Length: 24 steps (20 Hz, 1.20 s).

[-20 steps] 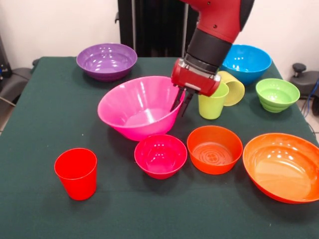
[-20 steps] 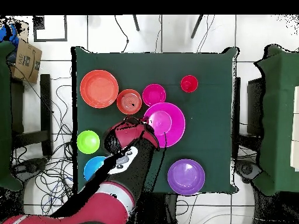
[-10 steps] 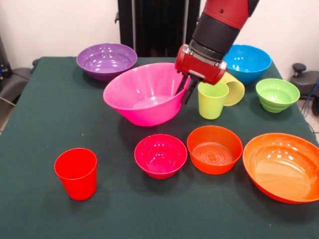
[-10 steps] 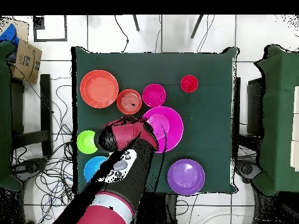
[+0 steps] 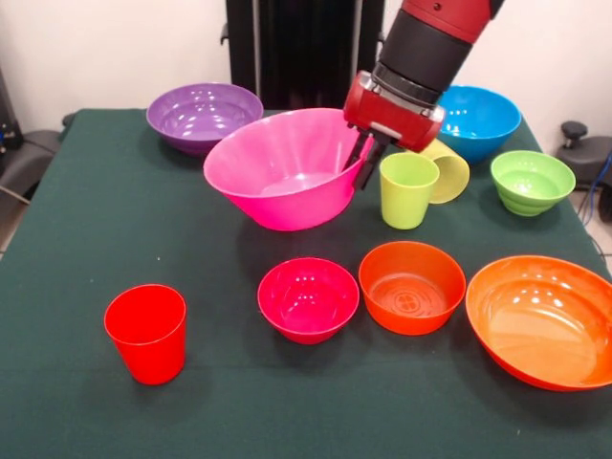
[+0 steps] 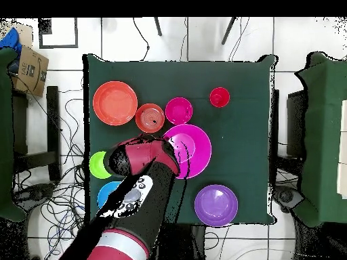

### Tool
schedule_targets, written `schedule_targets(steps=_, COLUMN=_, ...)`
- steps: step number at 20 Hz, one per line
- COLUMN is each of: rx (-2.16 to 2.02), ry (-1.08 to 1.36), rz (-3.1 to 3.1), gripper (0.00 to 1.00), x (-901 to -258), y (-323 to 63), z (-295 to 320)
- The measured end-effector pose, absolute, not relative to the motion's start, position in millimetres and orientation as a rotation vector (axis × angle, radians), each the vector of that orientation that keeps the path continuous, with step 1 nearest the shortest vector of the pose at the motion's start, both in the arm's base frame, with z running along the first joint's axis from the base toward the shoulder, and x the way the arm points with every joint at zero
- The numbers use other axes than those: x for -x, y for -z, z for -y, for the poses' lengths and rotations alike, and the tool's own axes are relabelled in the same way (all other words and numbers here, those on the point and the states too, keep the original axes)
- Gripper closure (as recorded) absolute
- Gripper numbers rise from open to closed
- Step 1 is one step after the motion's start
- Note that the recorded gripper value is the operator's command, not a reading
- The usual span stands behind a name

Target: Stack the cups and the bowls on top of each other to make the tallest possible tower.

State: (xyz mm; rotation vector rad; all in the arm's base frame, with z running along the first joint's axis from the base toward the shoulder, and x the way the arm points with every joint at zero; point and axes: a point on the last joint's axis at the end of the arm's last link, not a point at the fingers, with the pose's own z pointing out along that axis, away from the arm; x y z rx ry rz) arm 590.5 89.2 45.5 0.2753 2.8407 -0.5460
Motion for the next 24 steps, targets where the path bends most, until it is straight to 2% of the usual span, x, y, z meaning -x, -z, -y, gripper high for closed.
schedule_targets(steps=16, rx=-0.253, ry=0.560, rz=-2.785, gripper=1.00, x=-630.0, y=-47.0, z=-106.4)
schedule_targets(steps=24, rx=-0.313, ry=0.594, rz=-2.772, gripper=1.00, x=-655.8, y=-44.6, z=-70.2)
